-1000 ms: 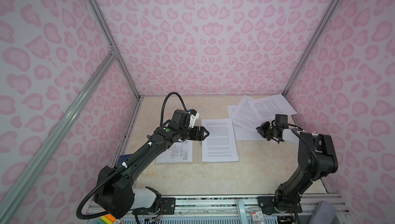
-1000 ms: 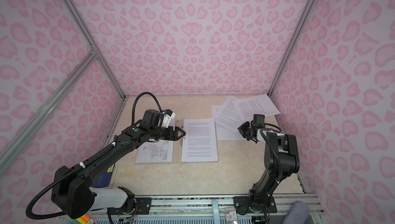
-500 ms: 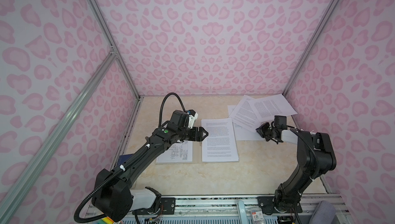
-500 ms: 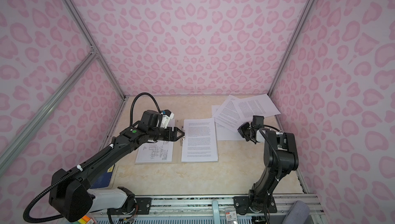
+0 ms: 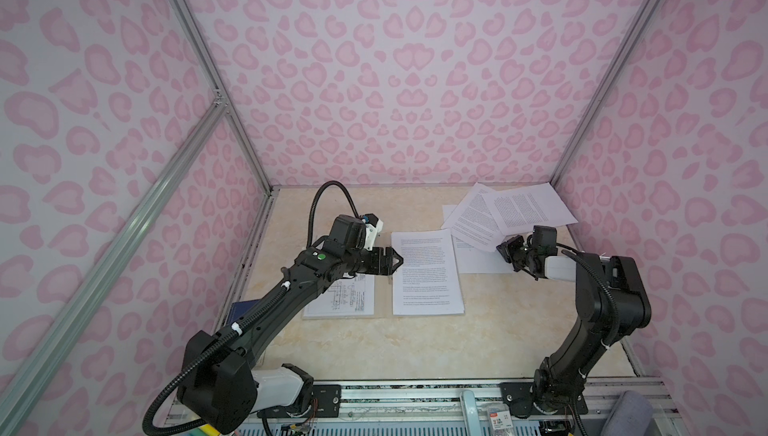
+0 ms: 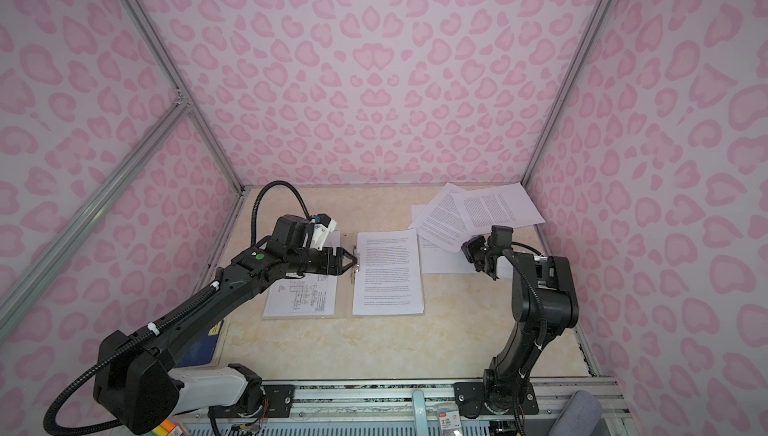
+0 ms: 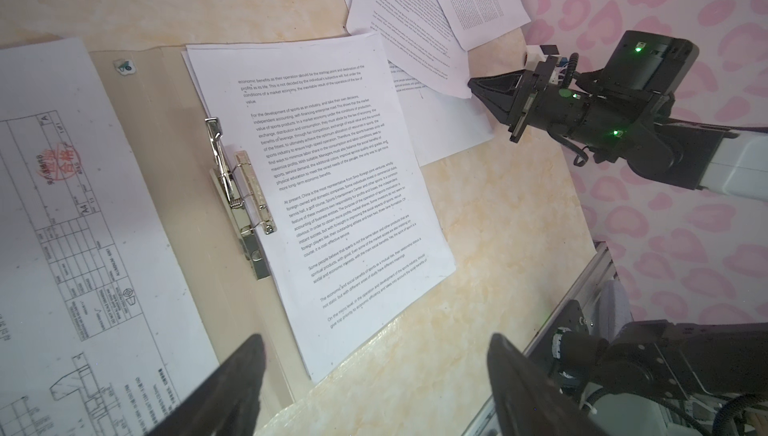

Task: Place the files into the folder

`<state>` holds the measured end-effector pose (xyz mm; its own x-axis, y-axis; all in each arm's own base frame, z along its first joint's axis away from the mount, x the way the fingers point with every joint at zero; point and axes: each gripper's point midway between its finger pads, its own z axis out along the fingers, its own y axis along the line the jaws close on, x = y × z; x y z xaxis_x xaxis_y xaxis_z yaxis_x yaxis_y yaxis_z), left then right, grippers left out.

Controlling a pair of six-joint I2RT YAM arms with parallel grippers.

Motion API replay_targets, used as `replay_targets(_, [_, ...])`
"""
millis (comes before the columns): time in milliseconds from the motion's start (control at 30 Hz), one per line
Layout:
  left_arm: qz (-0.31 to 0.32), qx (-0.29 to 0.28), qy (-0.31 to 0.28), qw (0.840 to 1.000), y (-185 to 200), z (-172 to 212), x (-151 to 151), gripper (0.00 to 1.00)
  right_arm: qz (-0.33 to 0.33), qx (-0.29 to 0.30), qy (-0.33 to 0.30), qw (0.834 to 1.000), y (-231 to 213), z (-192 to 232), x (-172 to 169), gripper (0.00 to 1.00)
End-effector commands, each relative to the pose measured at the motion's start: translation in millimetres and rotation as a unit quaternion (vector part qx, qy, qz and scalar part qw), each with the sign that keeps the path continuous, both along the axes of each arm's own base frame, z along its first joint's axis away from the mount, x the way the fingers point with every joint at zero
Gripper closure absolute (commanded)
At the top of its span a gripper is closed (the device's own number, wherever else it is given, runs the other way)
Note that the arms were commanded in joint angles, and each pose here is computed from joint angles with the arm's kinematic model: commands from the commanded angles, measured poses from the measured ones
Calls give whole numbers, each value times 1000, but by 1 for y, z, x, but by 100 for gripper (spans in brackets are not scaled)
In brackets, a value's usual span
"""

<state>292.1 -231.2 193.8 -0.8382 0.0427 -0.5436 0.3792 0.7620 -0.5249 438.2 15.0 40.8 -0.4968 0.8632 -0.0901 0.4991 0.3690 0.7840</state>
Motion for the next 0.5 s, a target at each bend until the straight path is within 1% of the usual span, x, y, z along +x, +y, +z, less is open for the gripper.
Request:
replay_targets(0, [-2, 3, -6, 1000, 2, 2, -1, 15, 3, 1, -28, 1000, 1, 20, 7, 100])
replay_targets(133, [-1, 3, -5, 1000, 2, 1, 0, 15, 8, 11, -42, 999, 6, 45, 7, 100])
replay_targets(233, [0, 3, -7, 1000, 2, 3, 2, 15, 16, 24, -62, 998, 15, 72, 11, 100])
replay_targets(467, [8, 5, -15, 1000, 7, 8, 2, 15, 42, 33, -114, 992, 40, 153, 22, 100])
